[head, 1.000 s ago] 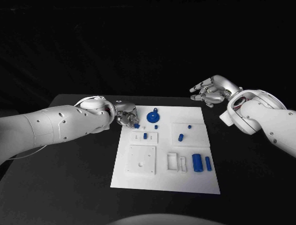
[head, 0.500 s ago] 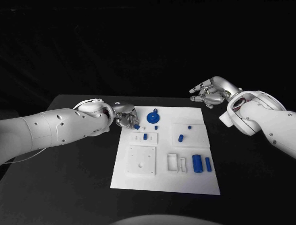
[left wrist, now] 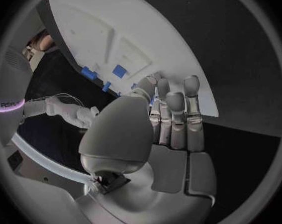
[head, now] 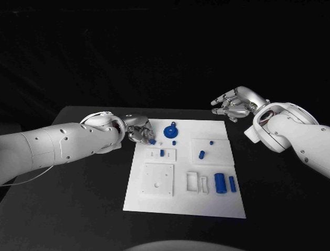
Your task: Assemble the parts on the task board
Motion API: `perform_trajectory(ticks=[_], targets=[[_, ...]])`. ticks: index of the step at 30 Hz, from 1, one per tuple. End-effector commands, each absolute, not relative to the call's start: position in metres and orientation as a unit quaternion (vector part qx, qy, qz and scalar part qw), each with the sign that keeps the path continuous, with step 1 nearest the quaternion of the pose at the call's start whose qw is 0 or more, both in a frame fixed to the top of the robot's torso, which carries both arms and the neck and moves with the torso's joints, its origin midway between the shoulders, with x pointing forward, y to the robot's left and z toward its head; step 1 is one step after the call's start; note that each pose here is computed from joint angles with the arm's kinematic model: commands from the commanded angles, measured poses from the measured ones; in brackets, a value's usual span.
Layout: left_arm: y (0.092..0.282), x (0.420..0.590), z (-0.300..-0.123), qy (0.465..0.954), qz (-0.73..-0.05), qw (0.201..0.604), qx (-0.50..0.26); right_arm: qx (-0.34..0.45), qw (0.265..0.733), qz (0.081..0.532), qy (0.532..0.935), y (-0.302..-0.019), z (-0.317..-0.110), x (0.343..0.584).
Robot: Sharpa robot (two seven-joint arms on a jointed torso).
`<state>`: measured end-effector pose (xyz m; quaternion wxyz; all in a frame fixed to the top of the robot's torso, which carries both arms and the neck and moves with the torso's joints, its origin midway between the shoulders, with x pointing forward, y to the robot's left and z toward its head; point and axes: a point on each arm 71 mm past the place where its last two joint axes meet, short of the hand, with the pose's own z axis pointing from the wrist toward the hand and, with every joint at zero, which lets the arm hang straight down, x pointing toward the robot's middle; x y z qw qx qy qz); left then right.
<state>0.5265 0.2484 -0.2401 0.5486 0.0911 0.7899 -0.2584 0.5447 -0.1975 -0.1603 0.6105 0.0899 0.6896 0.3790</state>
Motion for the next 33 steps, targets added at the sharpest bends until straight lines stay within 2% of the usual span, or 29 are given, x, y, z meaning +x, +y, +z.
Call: perform_trajectory(ticks=[1, 15, 22, 33], targets=[[0.249, 0.527, -0.236, 0.786, -0.277, 0.549, 0.061, 0.086, 0.608, 0.38, 0.692, -0.196, -0.161, 0.544], [0.253, 0.531, -0.226, 0.779, -0.302, 0.549, 0.003, 0.115, 0.59, 0.393, 0.696, -0.194, -0.162, 0.543], [0.248, 0.53, -0.214, 0.768, -0.333, 0.546, -0.034, 0.165, 0.554, 0.408, 0.706, -0.191, -0.166, 0.54], [0.235, 0.521, -0.181, 0.745, -0.377, 0.548, -0.05, 0.27, 0.469, 0.414, 0.732, -0.18, -0.178, 0.528]])
